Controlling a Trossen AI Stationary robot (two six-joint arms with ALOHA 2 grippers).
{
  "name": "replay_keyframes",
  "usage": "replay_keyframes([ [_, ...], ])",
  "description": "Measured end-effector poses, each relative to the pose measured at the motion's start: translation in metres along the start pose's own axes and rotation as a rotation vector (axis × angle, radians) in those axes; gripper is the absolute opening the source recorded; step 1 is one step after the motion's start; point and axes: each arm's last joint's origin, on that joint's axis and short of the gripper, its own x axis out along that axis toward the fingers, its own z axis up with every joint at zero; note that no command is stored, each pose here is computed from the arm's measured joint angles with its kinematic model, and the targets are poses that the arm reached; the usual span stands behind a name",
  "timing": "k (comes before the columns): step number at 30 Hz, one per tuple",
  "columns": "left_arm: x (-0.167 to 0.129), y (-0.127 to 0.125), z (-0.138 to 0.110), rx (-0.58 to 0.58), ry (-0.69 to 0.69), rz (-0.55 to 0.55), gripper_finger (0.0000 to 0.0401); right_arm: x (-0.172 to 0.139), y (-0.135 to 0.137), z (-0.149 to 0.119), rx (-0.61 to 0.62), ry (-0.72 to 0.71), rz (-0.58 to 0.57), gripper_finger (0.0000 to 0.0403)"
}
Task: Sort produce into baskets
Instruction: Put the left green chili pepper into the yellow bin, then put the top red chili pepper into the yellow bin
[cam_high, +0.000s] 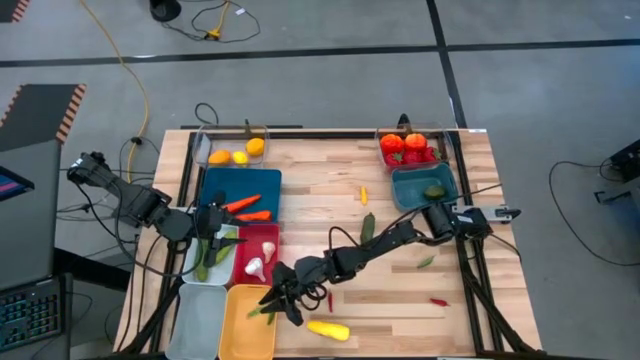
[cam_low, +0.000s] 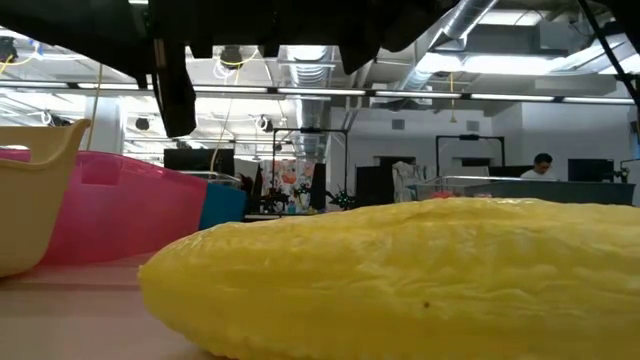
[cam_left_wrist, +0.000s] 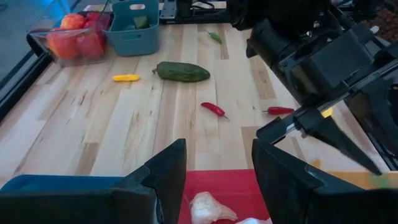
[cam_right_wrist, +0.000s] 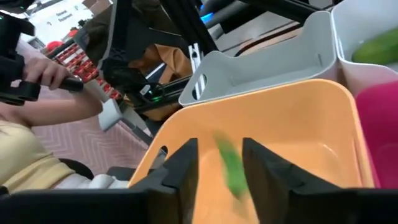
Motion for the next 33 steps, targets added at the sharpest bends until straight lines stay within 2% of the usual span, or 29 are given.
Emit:
replay_keyframes([
  [4,0.0,0.0,0.0,0.0,0.0,0.0,0.0169,-0.001,-0.005,0.001,0.0,0.011,-0.018,0.0196],
  [7,0.0,0.0,0.0,0.0,0.0,0.001,0.0169,-0.004,-0.007,0.007,0.0,0.005,-0.024,0.0212],
  [12,0.0,0.0,0.0,0.0,0.0,0.0,0.0169,-0.015,-0.005,0.024,-0.037,0.072,-0.009,0.0215],
  [18,0.0,0.0,0.0,0.0,0.0,0.001,0.0169,-0.05,0.009,0.049,-0.126,0.278,-0.102,0.0208],
  [23,0.0,0.0,0.0,0.0,0.0,0.002,0.0169,-0.089,0.026,0.059,-0.238,0.472,-0.325,0.0205],
  [27,0.0,0.0,0.0,0.0,-0.001,0.004,0.0169,-0.11,0.03,0.052,-0.301,0.634,-0.528,0.0205],
  [29,0.0,0.0,0.0,0.0,0.0,0.003,0.0169,-0.115,0.027,0.044,-0.308,0.715,-0.588,0.0205],
  [33,0.0,0.0,0.0,0.0,0.0,0.004,0.0169,-0.11,0.011,0.022,-0.294,0.855,-0.631,0.0205],
])
